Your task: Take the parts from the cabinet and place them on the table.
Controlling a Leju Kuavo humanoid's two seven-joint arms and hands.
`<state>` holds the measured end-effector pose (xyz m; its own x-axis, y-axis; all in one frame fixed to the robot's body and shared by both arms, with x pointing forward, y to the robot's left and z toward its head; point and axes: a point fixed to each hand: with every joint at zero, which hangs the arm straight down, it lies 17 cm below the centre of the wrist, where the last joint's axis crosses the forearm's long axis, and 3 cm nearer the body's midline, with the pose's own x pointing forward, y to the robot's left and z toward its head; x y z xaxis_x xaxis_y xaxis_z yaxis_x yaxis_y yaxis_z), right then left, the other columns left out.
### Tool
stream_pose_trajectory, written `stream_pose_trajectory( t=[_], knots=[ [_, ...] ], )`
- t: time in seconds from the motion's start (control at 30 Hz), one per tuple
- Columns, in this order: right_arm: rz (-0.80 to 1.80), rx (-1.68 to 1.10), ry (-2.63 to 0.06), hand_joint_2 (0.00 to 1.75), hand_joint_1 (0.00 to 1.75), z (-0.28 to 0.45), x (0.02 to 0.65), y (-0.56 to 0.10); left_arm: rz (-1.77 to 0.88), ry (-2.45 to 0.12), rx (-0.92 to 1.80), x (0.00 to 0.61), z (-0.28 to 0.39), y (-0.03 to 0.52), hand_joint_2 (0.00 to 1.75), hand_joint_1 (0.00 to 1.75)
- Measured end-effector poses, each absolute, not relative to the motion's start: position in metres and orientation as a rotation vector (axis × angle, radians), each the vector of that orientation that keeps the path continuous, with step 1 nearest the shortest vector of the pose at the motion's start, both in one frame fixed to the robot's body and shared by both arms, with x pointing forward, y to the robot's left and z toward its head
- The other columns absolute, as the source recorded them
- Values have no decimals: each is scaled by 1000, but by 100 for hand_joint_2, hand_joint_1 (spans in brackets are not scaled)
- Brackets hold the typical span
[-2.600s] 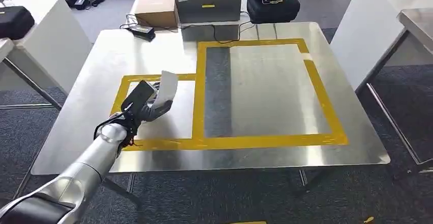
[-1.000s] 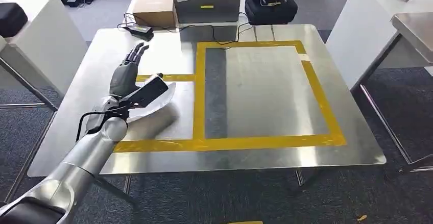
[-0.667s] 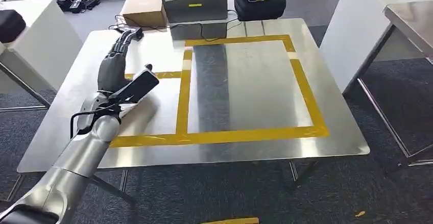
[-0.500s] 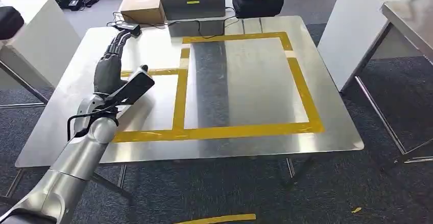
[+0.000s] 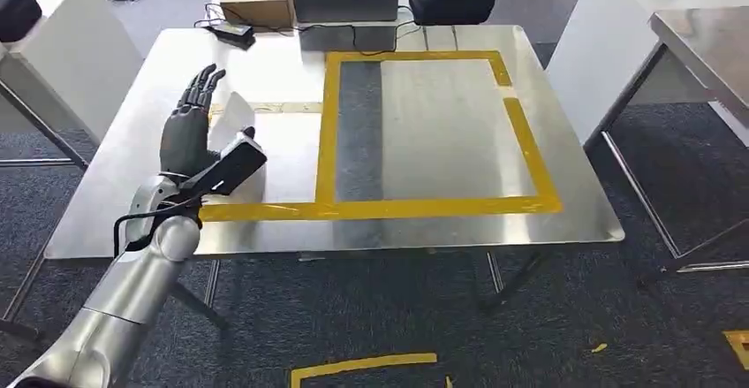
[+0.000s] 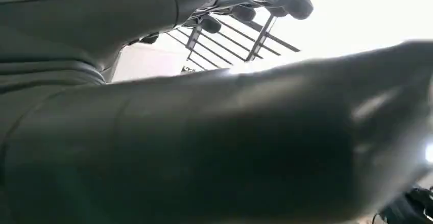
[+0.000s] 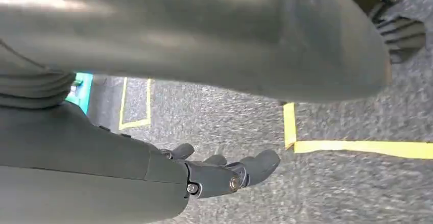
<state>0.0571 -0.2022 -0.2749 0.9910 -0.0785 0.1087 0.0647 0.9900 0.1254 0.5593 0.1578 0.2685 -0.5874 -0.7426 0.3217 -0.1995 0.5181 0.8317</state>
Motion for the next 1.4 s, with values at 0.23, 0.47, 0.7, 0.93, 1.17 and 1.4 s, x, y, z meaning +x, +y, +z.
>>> stream_pose_trajectory(
  t=[0.23, 0.47, 0.7, 0.93, 1.17, 1.4],
  knots=[
    [-79, 107, -115, 0, 0, -276, 58, -210, -1022, -2084, 757, 559, 265, 158, 0, 0],
    [-69, 118, -122, 0, 0, -275, 60, -208, -1015, -2076, 772, 560, 257, 168, 0, 0],
    [-69, 103, -122, 0, 0, -276, 60, -212, -1006, -2085, 805, 561, 259, 174, 0, 0],
    [-71, 100, -120, 0, 0, -276, 59, -211, -994, -2078, 844, 562, 259, 179, 0, 0],
    [-72, 100, -127, 0, 0, -276, 61, -211, -998, -2066, 867, 561, 253, 182, 0, 0],
    [-68, 102, -136, 0, 0, -275, 67, -211, -1009, -2047, 900, 560, 248, 191, 0, 0]
  ],
)
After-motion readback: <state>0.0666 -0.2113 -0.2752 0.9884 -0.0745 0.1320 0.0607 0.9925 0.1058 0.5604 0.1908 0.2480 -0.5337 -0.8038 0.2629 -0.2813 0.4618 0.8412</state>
